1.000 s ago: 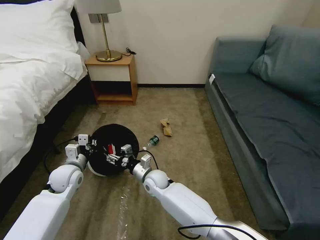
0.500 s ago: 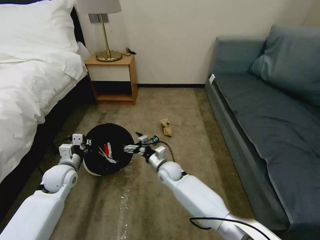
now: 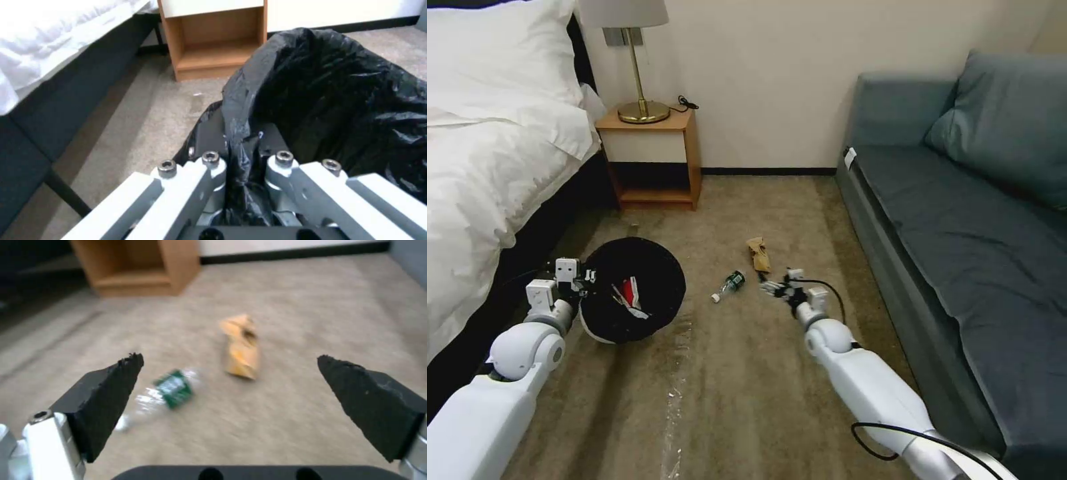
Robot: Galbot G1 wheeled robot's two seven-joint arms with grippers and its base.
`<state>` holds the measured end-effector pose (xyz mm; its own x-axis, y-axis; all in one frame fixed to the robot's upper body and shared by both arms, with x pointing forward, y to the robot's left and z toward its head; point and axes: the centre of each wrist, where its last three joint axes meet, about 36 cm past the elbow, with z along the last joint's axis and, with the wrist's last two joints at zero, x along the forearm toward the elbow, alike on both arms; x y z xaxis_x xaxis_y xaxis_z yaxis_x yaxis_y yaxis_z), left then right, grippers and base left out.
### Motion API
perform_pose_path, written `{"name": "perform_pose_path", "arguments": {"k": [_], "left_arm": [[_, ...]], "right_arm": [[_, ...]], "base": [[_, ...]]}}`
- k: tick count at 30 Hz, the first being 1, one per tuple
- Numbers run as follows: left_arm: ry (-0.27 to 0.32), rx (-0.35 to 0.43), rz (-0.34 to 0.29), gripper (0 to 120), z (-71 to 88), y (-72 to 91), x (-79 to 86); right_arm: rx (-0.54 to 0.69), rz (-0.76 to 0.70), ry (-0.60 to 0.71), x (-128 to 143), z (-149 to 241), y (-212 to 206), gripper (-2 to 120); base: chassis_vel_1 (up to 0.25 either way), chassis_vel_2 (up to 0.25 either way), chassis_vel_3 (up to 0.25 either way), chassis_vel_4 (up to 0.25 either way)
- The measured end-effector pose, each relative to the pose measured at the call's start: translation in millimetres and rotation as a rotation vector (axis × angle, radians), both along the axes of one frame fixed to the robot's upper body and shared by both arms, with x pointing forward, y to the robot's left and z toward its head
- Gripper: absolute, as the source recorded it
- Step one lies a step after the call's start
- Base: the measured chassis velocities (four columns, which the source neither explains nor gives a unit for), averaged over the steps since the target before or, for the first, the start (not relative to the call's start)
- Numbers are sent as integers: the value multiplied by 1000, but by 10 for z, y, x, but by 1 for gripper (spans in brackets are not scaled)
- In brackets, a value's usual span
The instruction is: Pick up the trash bin, then pick up the garbage on the floor and place it into the trash bin.
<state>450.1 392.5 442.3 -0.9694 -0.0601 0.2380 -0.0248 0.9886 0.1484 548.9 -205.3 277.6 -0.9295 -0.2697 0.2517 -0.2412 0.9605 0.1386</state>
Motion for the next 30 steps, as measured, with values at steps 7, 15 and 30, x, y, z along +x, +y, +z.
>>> {"name": "perform_pose_path", "arguments": {"k": [7,15,30], "left_arm": [[-5,28,4,6,105,134,-18],[-15,34,3,6,176,171,-35],[-27,50,-8,6,234,118,-65]], "right_arm": [[-16,-42,29,-19,-46,-260,100],[-30,-48,70,-47,-274,-428,100],[-23,-30,74,-171,-332,-416,100]], "base": [[0,0,0,0],[0,0,0,0],[-2,4,4,-3]]}}
